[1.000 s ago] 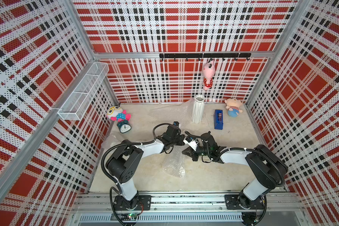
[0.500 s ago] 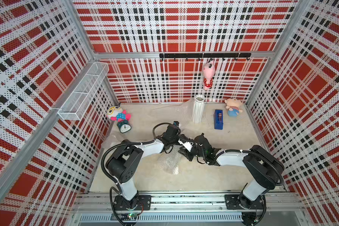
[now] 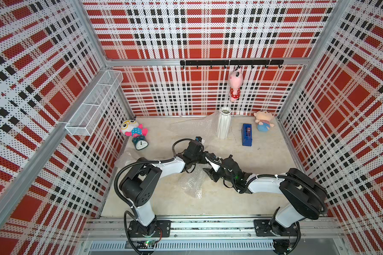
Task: Wrap vases in bubble wrap
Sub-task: Stick the tape on the bubble wrap.
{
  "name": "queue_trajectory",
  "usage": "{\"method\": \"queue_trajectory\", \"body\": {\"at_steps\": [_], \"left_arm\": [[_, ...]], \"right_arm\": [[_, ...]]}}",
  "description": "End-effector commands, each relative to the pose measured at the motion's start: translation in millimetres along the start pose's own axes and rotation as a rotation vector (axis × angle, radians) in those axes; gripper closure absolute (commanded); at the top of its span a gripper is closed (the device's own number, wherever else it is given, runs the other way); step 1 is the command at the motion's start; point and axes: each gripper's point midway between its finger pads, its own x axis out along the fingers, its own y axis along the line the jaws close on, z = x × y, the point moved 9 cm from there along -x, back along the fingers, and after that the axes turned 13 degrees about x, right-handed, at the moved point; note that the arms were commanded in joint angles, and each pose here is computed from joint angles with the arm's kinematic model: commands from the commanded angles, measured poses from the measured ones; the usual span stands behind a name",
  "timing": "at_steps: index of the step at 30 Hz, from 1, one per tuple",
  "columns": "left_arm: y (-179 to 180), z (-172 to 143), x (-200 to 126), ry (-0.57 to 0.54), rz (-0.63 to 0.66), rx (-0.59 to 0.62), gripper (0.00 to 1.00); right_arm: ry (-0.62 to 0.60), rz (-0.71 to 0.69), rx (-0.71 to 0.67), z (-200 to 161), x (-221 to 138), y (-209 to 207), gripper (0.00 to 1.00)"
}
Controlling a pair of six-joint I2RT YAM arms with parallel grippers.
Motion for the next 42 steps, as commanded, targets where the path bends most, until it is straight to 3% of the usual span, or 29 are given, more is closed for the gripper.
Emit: {"method": "queue_trajectory", "body": {"at_steps": [1,12,18,21,26,32,42], "left_arm": [[6,-18,3,0.069,0.013,-0.014,0.41],[5,-15,1,0.06,0.005,-0.025,0.41],[5,-16,1,0.059,0.009,-0.03,0.41],[7,-14,0,0.053,0.013,-0.036,0.41],[8,-14,0,0.052,0.019,-0.042,0.41],[9,-13,0,0.049,0.024,-0.047,0.41],[14,-14,-3,0.054,0.053,-0.052,0.41]], "right_arm": [[-0.12,0.007,0.058,18,-4,5,0.47],[-0.101,-0.14,-0.003,0,21,19,0.27],[-0.096,-0.281,-0.024,-2,27,13,0.26],[-0.108,-0.323,-0.035,0,23,15,0.25],[-0.2,-0.257,0.062,12,-6,17,0.13],[-0.178,-0.264,0.097,2,-10,14,0.11],[-0.108,-0.243,0.151,-28,-26,9,0.17]]}}
